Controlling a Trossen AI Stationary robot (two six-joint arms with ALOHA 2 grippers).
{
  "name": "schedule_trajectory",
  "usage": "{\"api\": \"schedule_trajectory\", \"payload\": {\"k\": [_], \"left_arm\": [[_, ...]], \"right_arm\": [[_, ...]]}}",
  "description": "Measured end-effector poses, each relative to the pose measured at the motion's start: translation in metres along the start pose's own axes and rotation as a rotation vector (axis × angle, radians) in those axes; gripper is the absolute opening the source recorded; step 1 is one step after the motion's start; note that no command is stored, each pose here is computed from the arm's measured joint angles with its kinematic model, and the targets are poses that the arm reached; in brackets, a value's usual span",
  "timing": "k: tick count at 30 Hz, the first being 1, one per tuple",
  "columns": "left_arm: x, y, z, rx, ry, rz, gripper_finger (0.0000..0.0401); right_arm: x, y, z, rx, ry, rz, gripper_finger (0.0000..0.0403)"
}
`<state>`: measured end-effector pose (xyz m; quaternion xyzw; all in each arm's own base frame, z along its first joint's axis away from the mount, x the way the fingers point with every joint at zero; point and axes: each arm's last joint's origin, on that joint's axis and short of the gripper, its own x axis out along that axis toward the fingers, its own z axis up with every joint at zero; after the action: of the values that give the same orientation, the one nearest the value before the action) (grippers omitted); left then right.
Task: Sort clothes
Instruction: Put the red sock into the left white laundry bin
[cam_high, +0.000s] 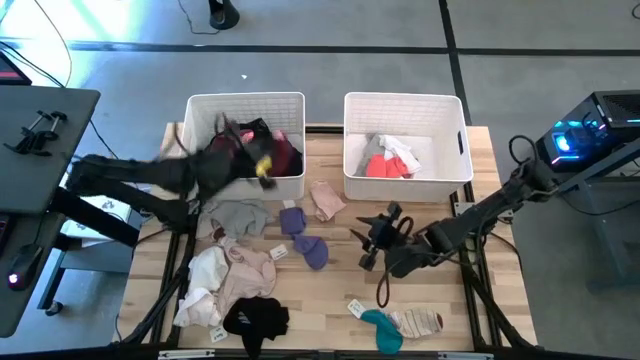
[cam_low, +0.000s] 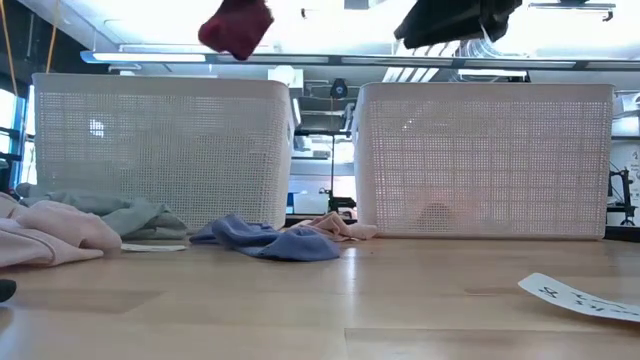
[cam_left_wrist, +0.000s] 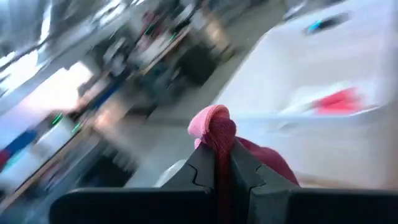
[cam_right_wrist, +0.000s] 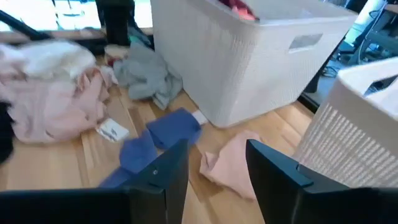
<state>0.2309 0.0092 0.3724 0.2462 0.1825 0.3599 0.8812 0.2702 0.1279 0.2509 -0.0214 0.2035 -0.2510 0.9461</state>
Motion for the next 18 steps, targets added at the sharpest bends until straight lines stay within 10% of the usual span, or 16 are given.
{"api": "schedule_trajectory", "payload": {"k": [11, 18], "left_arm": [[0.055, 0.066, -0.08, -0.134, 0.481, 0.12, 0.0096], [0.047, 0.086, -0.086, -0.307, 0.485, 0.194, 0.0188]], "right_arm": [[0.014, 0.012, -0.021, -0.061, 0.066, -0.016, 0.0149], [0.006, 0.016, -0.029, -0.085, 0.176, 0.115, 0.0149]]}}
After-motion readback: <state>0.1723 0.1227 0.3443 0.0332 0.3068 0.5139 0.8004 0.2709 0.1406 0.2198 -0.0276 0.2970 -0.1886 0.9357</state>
